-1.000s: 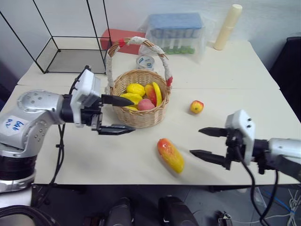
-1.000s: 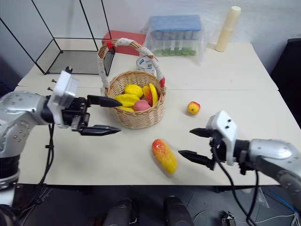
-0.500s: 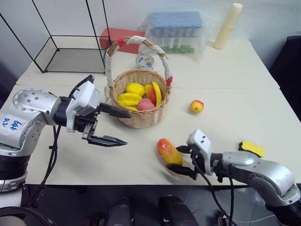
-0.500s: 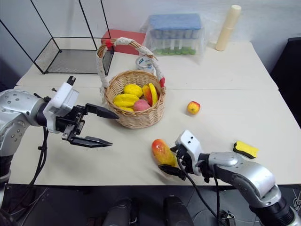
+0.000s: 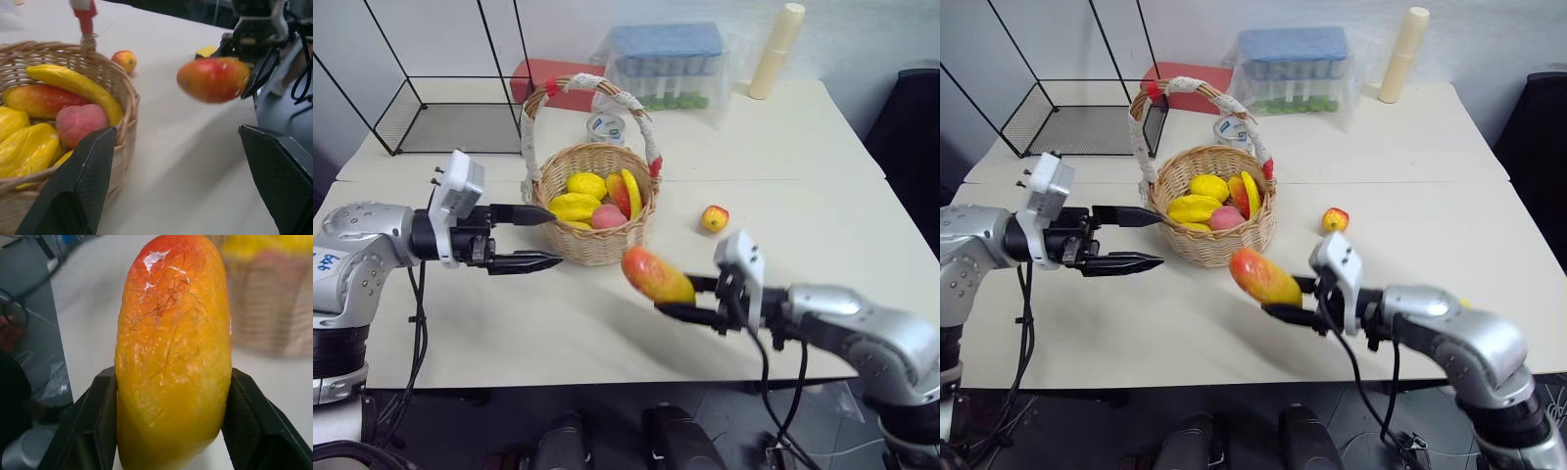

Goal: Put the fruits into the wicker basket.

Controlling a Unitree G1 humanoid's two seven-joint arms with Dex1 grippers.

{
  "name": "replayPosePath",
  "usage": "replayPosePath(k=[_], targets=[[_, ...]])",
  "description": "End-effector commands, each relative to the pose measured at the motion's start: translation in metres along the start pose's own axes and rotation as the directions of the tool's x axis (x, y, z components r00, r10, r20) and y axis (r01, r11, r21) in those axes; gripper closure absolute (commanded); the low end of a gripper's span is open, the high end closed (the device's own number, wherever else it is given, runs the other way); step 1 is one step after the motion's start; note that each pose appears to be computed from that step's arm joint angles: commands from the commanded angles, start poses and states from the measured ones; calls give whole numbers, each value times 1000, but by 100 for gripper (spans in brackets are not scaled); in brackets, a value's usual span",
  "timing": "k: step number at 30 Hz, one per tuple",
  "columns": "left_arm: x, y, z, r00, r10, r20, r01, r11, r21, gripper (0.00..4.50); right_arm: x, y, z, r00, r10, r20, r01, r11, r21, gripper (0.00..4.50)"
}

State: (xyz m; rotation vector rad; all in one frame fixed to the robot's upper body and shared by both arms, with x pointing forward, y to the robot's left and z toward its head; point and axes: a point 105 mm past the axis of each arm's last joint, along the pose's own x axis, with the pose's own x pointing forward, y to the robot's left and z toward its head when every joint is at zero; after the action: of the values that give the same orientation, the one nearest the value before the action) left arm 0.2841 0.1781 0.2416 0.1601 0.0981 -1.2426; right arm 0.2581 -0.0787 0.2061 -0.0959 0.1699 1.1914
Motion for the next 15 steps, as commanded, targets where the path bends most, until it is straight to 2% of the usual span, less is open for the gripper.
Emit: replayPosePath(k=[1,7,10,15], targets=[[-9,3,11,997,62,47,-64,997,46,33,10,-10,31,1000,6,22,-4,997,-82,219],[-2,0,6,997,59,45,-63,995,82,33,61,-56,67,991,-130,16,130,978,-164,219],[1,0,4,997,68,33,-72,990,118,33,83,-64,74,991,-131,-11,126,971,-203,219],[3,-4,6,998,56,36,-60,989,134,33,99,-69,73,989,-144,-44,129,959,-251,57]])
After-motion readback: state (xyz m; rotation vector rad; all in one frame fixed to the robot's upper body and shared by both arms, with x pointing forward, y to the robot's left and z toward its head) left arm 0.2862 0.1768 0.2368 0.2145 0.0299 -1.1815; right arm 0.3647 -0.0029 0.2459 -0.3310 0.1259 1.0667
